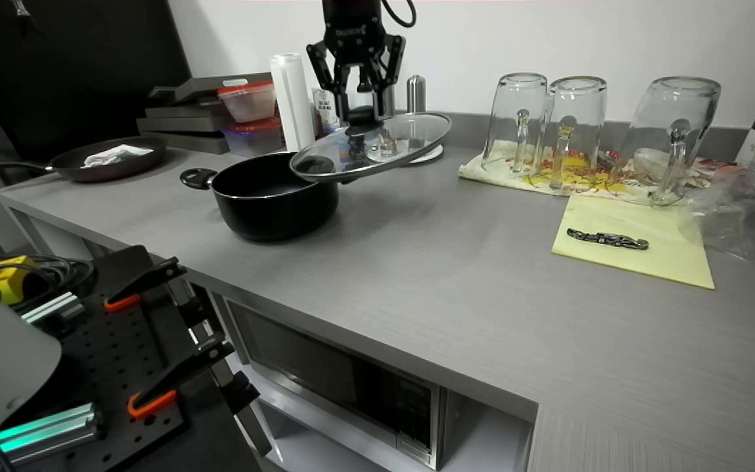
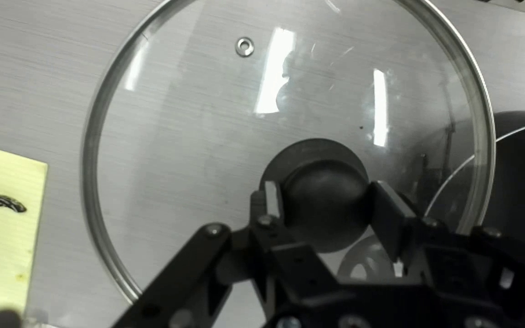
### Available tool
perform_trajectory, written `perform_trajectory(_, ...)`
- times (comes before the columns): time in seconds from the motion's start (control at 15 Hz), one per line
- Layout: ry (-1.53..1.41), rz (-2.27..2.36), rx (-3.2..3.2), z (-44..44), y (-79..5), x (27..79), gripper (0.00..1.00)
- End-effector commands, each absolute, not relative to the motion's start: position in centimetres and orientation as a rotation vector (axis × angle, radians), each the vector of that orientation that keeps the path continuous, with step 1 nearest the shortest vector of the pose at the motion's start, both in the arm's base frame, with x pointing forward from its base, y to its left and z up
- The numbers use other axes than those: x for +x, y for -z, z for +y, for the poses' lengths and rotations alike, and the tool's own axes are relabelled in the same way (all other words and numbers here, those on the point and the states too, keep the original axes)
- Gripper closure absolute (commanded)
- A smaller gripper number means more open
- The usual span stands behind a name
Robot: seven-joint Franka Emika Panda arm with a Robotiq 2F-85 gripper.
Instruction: Pick up the lid from the counter and put it on the pot
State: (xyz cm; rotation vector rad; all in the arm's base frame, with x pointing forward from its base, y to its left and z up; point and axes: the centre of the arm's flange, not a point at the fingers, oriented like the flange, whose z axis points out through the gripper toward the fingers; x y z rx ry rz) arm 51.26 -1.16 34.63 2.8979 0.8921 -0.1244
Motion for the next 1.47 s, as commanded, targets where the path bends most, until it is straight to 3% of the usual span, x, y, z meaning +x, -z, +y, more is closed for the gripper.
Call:
perform_trajectory(0.0,0.190,1.028,2.807,3.4,-36.3,51.3,0.75)
perform_trajectory(0.6,0.265,1.326,2.676,13.3,-33.7,51.6,0.75)
perform_trajectory(1.4,0.315,1.561,2.580,19.8,-29.3,51.0,0.75)
